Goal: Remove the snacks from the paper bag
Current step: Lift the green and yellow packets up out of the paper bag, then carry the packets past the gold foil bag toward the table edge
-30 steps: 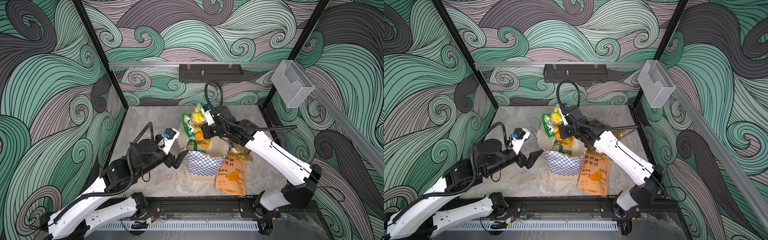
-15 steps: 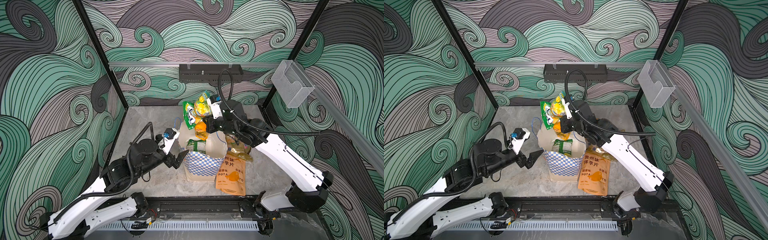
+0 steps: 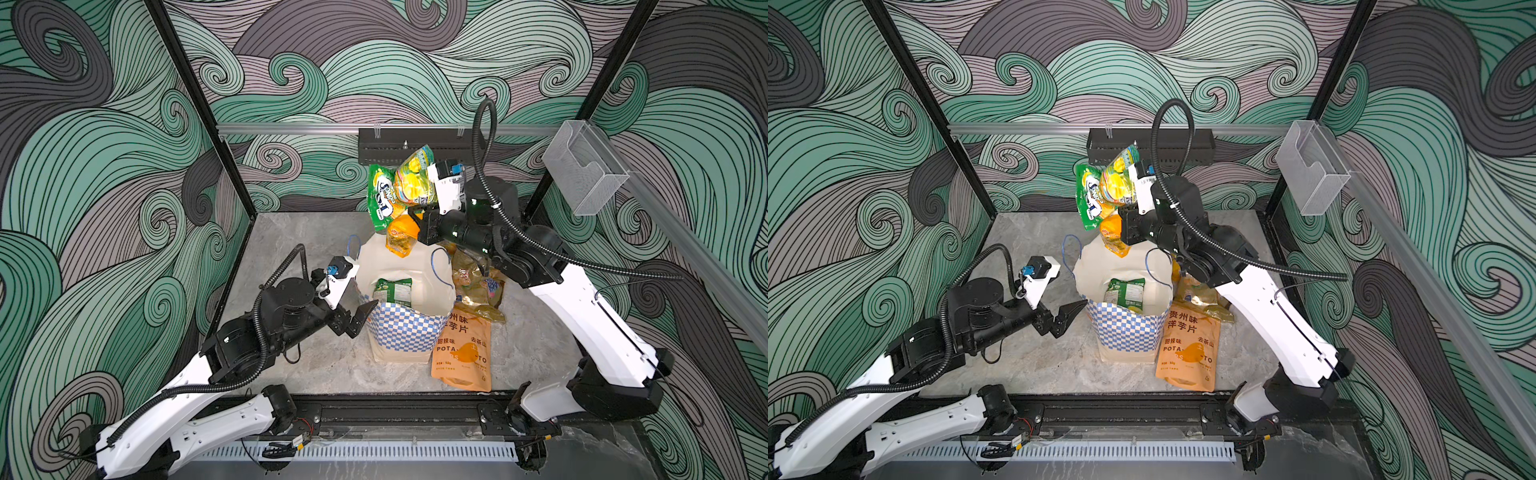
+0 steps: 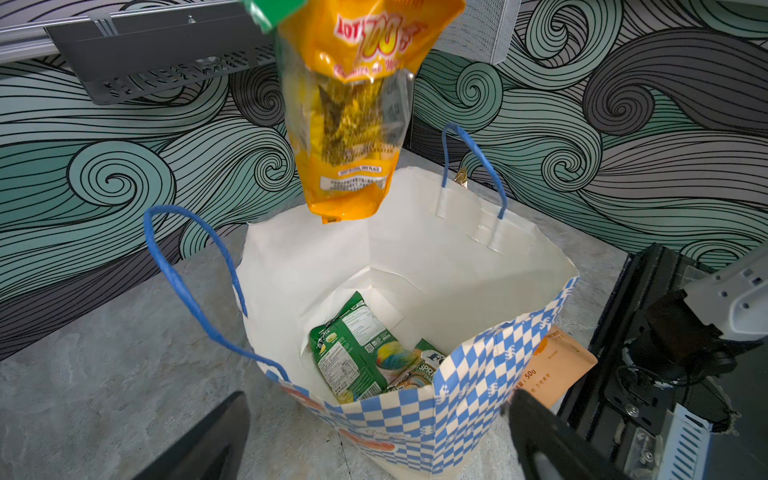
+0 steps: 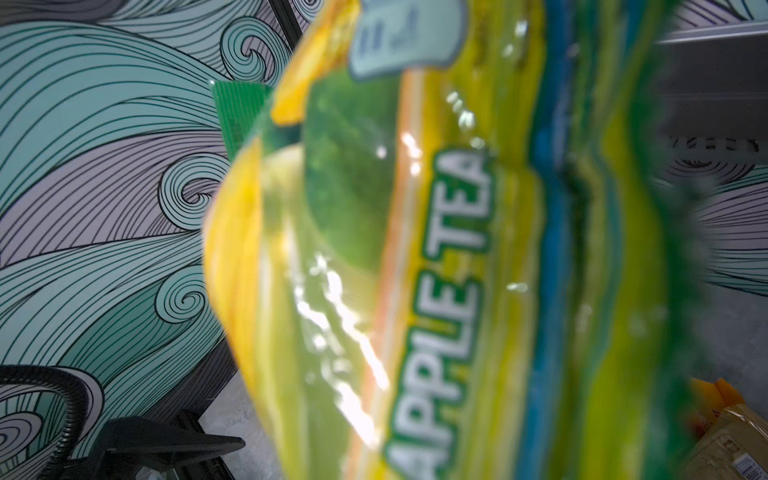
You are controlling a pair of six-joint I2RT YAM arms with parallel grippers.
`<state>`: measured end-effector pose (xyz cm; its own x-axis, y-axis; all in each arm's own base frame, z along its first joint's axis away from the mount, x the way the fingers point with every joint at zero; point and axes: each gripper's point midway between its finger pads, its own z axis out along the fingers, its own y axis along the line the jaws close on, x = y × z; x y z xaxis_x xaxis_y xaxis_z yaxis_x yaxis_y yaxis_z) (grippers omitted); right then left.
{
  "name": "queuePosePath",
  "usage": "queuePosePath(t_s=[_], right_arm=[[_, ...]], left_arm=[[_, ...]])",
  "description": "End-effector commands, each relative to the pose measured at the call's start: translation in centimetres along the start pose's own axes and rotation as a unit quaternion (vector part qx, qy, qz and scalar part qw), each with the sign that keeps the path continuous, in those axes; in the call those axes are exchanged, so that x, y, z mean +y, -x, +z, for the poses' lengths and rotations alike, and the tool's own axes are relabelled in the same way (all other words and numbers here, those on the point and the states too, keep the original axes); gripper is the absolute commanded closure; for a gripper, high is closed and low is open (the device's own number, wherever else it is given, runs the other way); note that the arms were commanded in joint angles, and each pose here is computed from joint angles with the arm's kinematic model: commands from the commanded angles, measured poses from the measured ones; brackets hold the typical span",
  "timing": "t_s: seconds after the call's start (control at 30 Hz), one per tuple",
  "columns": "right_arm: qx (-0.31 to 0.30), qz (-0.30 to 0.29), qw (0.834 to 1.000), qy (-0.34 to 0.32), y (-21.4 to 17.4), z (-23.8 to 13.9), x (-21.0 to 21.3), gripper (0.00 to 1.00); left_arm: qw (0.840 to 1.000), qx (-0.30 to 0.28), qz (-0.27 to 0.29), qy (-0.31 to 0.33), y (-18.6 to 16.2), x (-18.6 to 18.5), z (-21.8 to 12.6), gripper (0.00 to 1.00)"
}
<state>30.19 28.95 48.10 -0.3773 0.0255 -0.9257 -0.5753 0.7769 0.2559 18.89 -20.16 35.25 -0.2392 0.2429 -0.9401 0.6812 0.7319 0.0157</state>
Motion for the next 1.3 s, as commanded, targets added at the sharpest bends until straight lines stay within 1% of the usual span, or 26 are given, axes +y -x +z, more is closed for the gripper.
queuePosePath(t_s=[0.0, 0.17, 0.4, 0.67, 0.83, 1.0, 1.1, 1.27], right_arm=[[-0.125, -0.014, 0.992, 0.005, 7.3, -2.9, 0.7, 1.00], [-0.161, -0.036, 0.986, -0.016, 9.9, -4.5, 0.2, 1.00], [-0.194, -0.061, 0.977, -0.061, 12.3, -7.0, -1.5, 1.00], [-0.216, -0.072, 0.964, -0.133, 13.2, -10.7, -5.0, 1.00], [-0.216, -0.071, 0.957, -0.179, 12.4, -12.7, -7.3, 1.00], [-0.204, -0.076, 0.949, -0.230, 10.4, -14.2, -9.5, 1.00], [-0.188, -0.081, 0.942, -0.264, 8.7, -14.6, -11.0, 1.00], [-0.148, -0.081, 0.927, -0.334, 4.2, -15.5, -14.5, 1.00]], left_arm=[[1.000, -0.027, -0.002, -0.008, 1.3, -0.2, -0.7, 0.01], [1.000, -0.025, 0.002, -0.007, 1.2, -0.2, -0.8, 0.01], [1.000, -0.023, 0.004, -0.007, 1.0, -0.2, -1.0, 0.01], [1.000, -0.021, 0.005, -0.009, 0.9, -0.2, -0.9, 0.01], [1.000, -0.022, 0.005, -0.011, 1.0, -0.3, -0.9, 0.01], [1.000, -0.022, 0.005, -0.014, 1.1, -0.4, -0.7, 0.01], [1.000, -0.023, 0.005, -0.017, 1.2, -0.6, -0.6, 0.01], [1.000, -0.023, 0.007, -0.018, 1.2, -0.7, -0.4, 0.02]])
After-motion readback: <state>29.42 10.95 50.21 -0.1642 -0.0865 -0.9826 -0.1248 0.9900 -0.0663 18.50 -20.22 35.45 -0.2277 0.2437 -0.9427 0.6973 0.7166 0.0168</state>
